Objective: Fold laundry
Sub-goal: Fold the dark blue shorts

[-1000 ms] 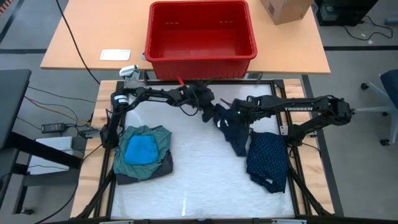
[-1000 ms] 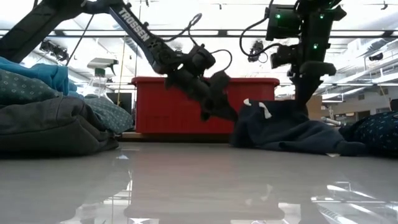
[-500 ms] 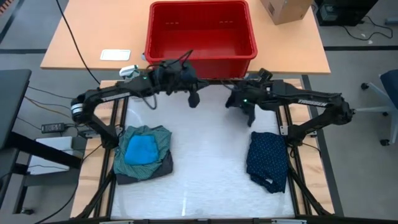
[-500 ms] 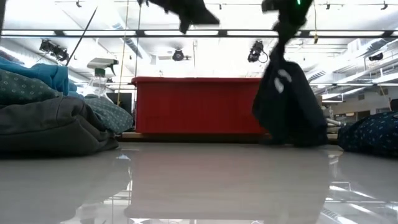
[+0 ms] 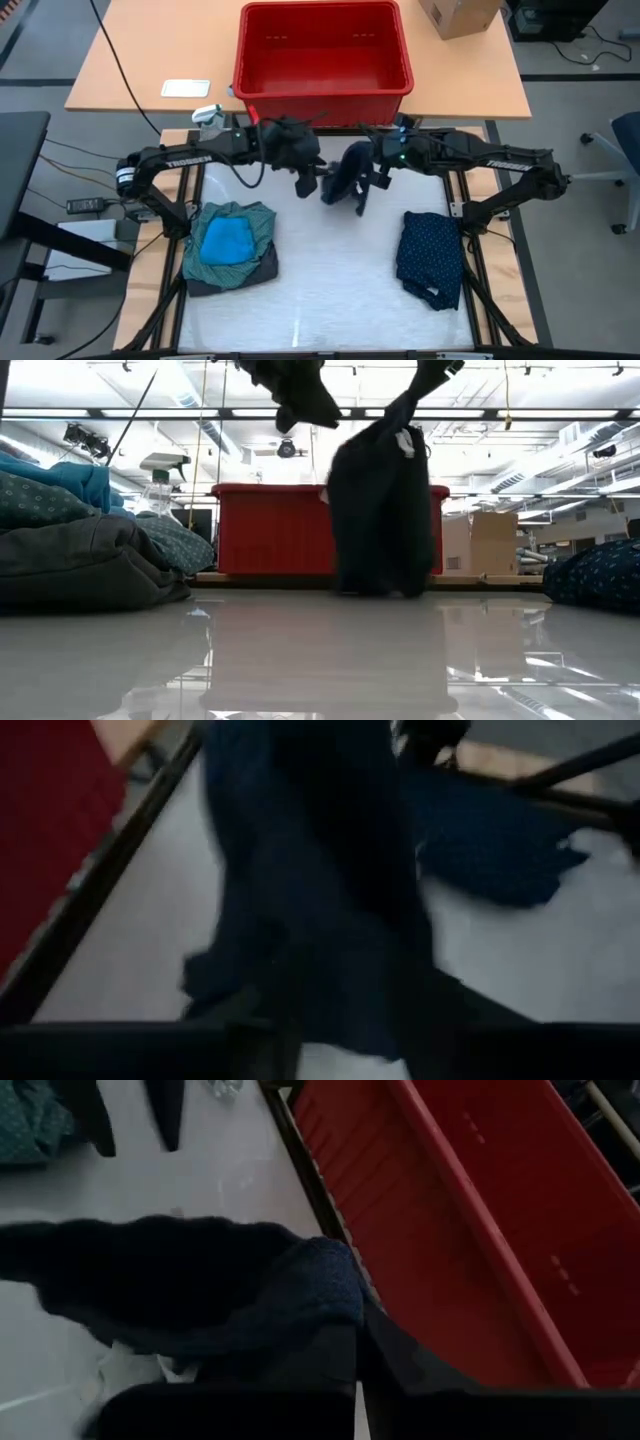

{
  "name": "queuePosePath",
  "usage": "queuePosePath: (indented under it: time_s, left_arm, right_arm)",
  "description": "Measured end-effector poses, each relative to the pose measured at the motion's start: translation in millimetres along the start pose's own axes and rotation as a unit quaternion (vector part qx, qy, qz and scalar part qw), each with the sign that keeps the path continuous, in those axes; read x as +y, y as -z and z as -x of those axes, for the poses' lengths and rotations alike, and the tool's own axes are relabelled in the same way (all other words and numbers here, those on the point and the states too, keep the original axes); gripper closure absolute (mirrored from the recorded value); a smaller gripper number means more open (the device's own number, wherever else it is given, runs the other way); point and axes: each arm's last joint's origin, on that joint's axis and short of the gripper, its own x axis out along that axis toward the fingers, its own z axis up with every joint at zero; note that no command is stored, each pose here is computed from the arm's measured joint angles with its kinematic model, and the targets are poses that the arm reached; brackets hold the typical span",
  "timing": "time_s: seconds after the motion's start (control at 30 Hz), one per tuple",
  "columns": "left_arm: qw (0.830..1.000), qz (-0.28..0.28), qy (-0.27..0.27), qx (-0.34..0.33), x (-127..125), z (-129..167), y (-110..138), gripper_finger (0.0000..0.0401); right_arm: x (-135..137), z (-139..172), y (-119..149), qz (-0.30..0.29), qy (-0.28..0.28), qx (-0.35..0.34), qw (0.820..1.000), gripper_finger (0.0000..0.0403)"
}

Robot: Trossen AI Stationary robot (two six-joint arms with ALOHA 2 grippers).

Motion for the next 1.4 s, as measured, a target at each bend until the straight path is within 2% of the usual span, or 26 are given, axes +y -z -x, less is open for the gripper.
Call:
queuePosePath:
  time_s: [0.17,0.27,0.37,0.47,0.53,0.63,0.7,0.77,0.83,0.9,1.1,1.23,1.33,1.4]
  left_arm:
    - [0.999,0.02,-0.045,0.019,4,-12,14,0.0164]
    - [0.998,0.05,-0.042,-0.003,4,-29,28,0.0105]
    - [0.997,0.066,-0.039,-0.007,4,-45,47,0.006]
    - [0.998,0.062,-0.023,-0.023,-1,-56,58,0.0034]
    - [0.998,0.057,-0.01,-0.032,-7,-61,62,0.0027]
    - [0.997,0.052,-0.005,-0.049,-17,-67,67,0.0026]
    - [0.995,0.042,-0.016,-0.085,-25,-74,66,0.0025]
    - [0.995,0.037,-0.039,-0.083,-29,-79,72,0.0025]
    - [0.992,0.035,-0.063,-0.1,-33,-88,72,0.0025]
    - [0.992,0.033,-0.084,-0.09,-34,-93,77,0.0025]
    - [0.987,0.036,-0.097,-0.126,-34,-114,80,0.0025]
    - [0.98,0.037,-0.152,-0.121,-31,-121,85,0.0029]
    - [0.975,0.041,-0.17,-0.141,-27,-120,80,0.0048]
    - [0.972,0.029,-0.171,-0.158,-27,-119,77,0.0076]
  right_arm:
    - [1,2,-2,0.014,-0.032,-0.016,0.999,0.0396]
    - [2,2,-4,0.014,-0.046,-0.025,0.999,0.0396]
    - [1,2,-5,0.011,-0.045,-0.031,0.998,0.0396]
    - [-1,1,-6,0.003,-0.038,-0.038,0.999,0.0396]
    - [-5,0,-8,-0.013,-0.022,-0.041,0.999,0.0396]
    - [-11,-6,-10,-0.074,0.019,-0.045,0.996,0.0396]
    - [-15,-11,-11,-0.108,0.036,-0.044,0.993,0.0396]
    - [-17,-14,-13,-0.129,0.047,-0.05,0.989,0.0396]
    - [-18,-17,-13,-0.132,0.05,-0.047,0.989,0.0396]
    - [-18,-19,-15,-0.129,0.043,-0.055,0.989,0.0396]
    - [-18,-23,-18,-0.129,0.039,-0.064,0.989,0.0396]
    - [-19,-23,-22,-0.137,0.027,-0.081,0.987,0.0396]
    - [-19,-22,-23,-0.14,0.028,-0.088,0.986,0.0396]
    - [-20,-23,-23,-0.142,0.025,-0.089,0.986,0.0396]
